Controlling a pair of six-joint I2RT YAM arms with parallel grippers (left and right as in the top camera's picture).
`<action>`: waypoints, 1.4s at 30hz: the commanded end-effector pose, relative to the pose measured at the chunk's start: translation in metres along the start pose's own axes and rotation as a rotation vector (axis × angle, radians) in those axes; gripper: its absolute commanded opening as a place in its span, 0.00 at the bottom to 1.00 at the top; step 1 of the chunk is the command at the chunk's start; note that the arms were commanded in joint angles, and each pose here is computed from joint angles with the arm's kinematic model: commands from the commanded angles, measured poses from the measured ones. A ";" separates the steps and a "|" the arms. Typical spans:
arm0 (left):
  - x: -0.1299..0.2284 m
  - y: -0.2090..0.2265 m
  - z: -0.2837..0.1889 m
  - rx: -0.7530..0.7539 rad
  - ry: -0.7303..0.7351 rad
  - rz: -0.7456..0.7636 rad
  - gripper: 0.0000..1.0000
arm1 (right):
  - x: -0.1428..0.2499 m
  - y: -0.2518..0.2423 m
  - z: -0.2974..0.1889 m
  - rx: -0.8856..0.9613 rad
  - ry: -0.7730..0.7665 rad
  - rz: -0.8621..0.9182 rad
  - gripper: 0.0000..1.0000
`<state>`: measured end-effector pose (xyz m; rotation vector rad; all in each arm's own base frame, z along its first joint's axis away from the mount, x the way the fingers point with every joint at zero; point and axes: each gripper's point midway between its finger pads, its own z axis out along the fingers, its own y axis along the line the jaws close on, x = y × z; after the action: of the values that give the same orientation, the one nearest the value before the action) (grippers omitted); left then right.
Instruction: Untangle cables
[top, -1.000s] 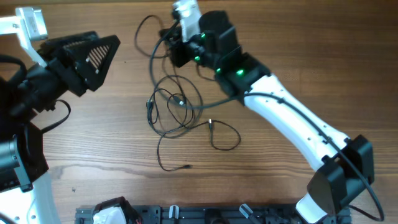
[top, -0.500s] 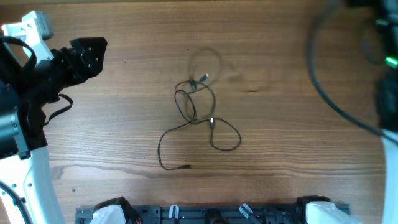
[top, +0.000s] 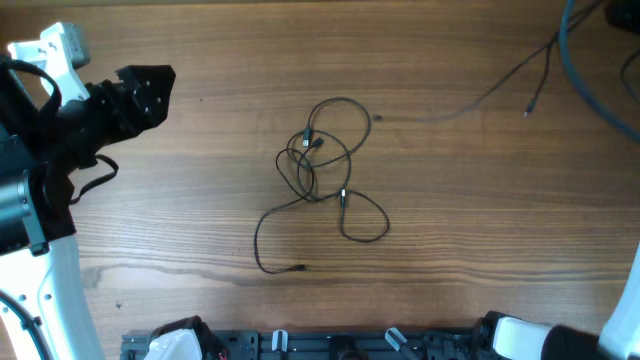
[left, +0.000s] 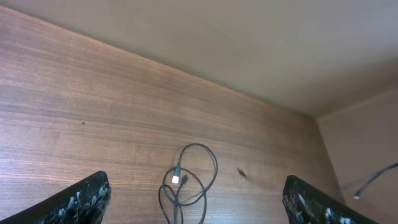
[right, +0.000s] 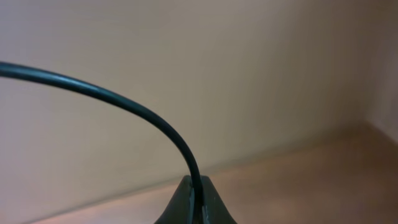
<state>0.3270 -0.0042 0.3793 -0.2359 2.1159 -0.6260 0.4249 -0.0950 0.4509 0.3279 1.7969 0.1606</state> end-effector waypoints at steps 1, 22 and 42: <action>0.001 0.002 0.002 -0.008 0.008 0.015 0.90 | 0.028 -0.081 0.016 0.133 0.115 0.103 0.04; 0.013 0.009 0.005 -0.028 0.060 -0.022 0.90 | 0.299 -0.251 0.087 0.342 0.845 0.519 1.00; 0.019 0.010 0.004 -0.033 0.082 -0.037 0.89 | 0.365 -0.086 0.121 0.597 0.998 0.095 0.04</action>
<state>0.3190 -0.0055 0.3599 -0.2920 2.2029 -0.6491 0.4539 -0.0524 0.0716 0.8016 2.8401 0.1347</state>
